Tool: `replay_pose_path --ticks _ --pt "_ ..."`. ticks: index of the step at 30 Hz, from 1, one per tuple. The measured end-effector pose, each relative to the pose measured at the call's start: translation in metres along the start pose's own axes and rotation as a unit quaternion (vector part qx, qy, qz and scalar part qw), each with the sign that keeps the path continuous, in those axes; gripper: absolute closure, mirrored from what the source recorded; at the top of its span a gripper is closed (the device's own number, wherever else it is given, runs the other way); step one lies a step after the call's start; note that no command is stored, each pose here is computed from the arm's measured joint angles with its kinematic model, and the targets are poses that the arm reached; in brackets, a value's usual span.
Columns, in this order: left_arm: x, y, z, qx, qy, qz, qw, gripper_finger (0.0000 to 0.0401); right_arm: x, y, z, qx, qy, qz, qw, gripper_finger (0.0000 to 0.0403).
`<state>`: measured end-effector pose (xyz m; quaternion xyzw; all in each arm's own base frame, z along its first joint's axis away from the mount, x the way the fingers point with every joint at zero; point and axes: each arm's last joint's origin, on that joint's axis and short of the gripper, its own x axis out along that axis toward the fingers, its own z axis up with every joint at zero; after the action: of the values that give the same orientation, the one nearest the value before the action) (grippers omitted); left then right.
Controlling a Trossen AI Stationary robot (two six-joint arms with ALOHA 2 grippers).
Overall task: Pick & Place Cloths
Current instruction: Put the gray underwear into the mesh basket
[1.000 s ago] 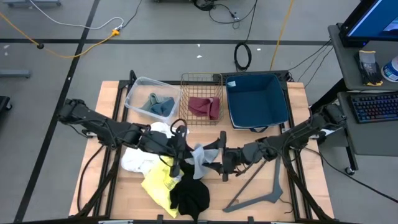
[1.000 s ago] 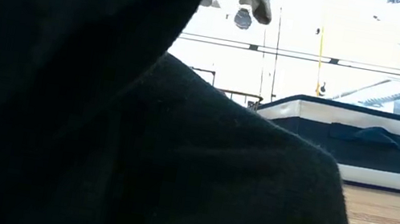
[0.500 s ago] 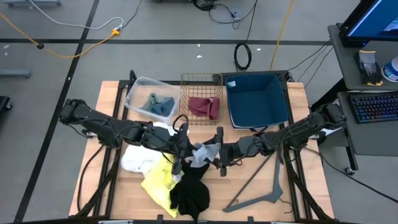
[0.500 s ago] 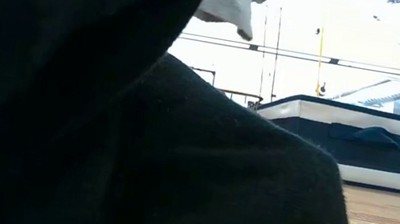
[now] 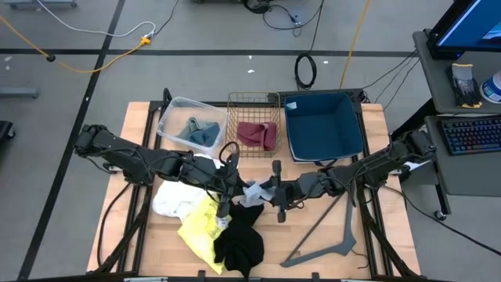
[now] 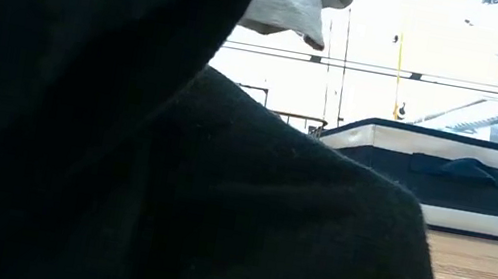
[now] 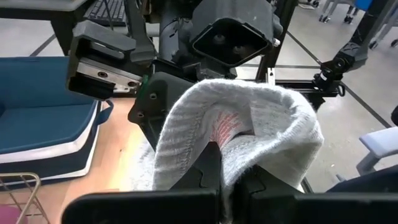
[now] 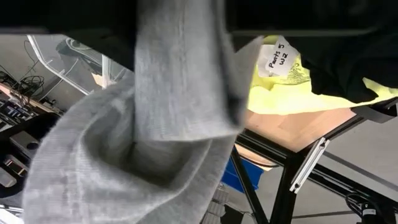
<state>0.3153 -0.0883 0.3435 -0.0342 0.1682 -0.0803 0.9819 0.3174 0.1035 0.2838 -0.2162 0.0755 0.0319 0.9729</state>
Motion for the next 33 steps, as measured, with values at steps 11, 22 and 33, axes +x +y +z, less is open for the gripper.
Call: replay_pose_path --ticks 11,22,33 --pt "0.000 0.001 -0.003 0.011 0.019 -0.009 1.000 0.0389 0.000 0.001 -0.003 -0.016 0.015 0.005 1.000 0.0397" --pt "0.000 0.002 -0.008 0.015 0.042 0.007 0.999 0.0308 0.000 0.001 -0.004 -0.017 0.021 0.006 1.000 0.0400" --pt "-0.012 0.013 -0.025 0.036 0.133 0.126 0.983 0.0183 -0.001 0.000 -0.010 -0.028 0.065 -0.032 0.997 0.0402"
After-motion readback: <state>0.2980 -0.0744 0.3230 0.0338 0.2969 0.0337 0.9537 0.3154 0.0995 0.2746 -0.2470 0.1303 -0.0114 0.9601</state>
